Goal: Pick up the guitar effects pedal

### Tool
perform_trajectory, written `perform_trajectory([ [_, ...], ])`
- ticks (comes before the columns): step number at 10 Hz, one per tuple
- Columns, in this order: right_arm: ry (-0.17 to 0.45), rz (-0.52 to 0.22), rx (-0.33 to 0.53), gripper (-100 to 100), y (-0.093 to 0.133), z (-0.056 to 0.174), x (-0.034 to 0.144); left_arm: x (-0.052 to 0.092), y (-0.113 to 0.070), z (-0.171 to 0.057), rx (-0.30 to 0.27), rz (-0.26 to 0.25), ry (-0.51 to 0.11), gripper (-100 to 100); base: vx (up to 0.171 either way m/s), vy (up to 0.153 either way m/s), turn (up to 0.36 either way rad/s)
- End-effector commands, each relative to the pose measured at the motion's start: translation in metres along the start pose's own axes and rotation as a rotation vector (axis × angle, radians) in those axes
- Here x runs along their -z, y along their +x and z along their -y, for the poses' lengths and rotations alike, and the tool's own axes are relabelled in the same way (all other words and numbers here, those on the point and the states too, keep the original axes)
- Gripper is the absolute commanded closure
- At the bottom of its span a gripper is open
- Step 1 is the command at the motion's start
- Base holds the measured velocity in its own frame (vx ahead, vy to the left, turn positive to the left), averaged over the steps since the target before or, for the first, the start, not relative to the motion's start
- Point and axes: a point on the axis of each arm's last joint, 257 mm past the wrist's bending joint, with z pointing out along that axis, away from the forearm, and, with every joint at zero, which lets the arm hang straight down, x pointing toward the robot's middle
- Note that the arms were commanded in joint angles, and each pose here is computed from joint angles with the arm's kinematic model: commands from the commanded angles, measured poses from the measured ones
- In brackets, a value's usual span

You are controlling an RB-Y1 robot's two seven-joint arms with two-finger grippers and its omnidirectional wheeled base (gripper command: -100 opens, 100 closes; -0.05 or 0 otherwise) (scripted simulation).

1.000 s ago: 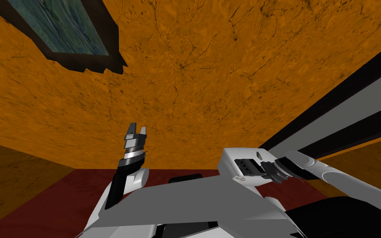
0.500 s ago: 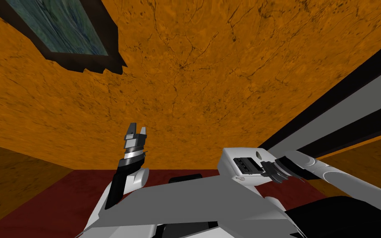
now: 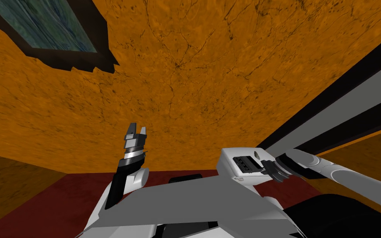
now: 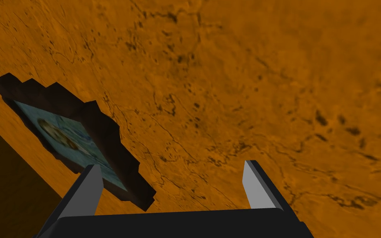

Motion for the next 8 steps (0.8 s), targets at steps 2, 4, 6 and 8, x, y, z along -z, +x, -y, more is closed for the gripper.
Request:
perform_trajectory([
  [2,0.001,0.009,0.007,100,-0.009,-0.002,0.002,0.000,0.000,0.000,0.000,0.000,0.000,0,0.016,-0.017,-0.028],
  [4,-0.004,0.012,0.009,100,-0.013,-0.005,0.003,0.000,0.000,0.000,0.000,0.000,0.000,0,0.020,-0.019,-0.034],
  [6,-0.019,0.007,0.009,100,-0.018,-0.015,0.004,0.000,0.000,0.000,0.000,0.000,0.000,0,0.018,-0.022,-0.036],
  [8,-0.030,0.019,0.003,100,-0.025,-0.021,0.003,0.000,0.000,0.000,0.000,0.000,0.000,0,0.016,-0.018,-0.025],
])
